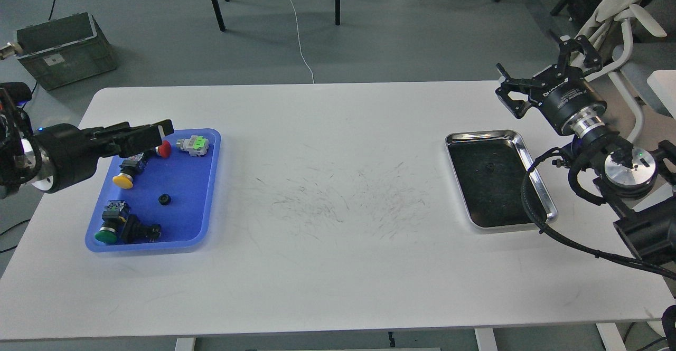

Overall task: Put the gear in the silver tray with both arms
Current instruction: 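Reach the left gripper into the blue tray and grasp another black gear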

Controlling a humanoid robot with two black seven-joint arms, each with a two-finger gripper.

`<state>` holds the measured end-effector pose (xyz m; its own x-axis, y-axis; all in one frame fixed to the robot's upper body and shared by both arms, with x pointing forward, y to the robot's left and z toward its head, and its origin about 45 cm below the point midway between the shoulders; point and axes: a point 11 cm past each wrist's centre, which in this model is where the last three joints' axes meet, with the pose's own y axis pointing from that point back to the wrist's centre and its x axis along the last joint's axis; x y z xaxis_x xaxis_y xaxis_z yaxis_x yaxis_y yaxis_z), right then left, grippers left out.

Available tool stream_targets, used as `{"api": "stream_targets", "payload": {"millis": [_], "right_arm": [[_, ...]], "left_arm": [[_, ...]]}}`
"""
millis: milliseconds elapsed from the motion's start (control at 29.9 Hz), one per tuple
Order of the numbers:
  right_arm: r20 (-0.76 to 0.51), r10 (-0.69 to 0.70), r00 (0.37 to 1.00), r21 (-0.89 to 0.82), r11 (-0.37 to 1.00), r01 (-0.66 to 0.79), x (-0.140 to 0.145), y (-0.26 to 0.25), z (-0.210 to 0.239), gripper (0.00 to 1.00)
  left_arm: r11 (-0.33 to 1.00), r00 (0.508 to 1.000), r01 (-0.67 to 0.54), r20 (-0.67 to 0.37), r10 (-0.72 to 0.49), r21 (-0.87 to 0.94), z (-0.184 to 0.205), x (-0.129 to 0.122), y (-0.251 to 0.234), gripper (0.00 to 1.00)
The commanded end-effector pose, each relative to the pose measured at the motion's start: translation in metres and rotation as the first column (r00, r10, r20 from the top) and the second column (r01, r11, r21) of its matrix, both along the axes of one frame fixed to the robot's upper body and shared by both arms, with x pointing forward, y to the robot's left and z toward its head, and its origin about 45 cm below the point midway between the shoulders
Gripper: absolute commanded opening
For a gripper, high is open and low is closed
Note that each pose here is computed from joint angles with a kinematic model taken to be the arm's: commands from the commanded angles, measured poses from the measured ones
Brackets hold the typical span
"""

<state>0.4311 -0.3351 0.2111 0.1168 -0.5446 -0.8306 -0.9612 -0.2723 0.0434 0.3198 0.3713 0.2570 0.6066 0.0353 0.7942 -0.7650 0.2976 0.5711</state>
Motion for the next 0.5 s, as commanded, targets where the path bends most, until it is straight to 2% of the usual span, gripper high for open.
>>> {"api": "stream_targets", "payload": {"millis": [0,234,468], "right_arm": [[-0.025,0.008,1.0,-0.002,1.0,-0.008,-0.005,0.004,-0.012,0.97],[-0.028,0.014,1.0,0.006,1.0,-0.014,-0.006,0.008,-0.014,0.97],[-0.033,0.02,0.999,-0.006,1.0,-0.02,-0.008,0.008,-0.017,0.98]], "left_arm": [[0.994,1.0,0.017,-0.014,-0.016,0.107,-0.033,0.002,0.006,0.98],[0.974,0.997,0.079,-0.015,-0.078,0.213,-0.087,0.005,-0.007,0.97],[0.978,0.997,0.058,-0.066,-0.045,0.198,-0.118,0.005,-0.01,0.96]]}}
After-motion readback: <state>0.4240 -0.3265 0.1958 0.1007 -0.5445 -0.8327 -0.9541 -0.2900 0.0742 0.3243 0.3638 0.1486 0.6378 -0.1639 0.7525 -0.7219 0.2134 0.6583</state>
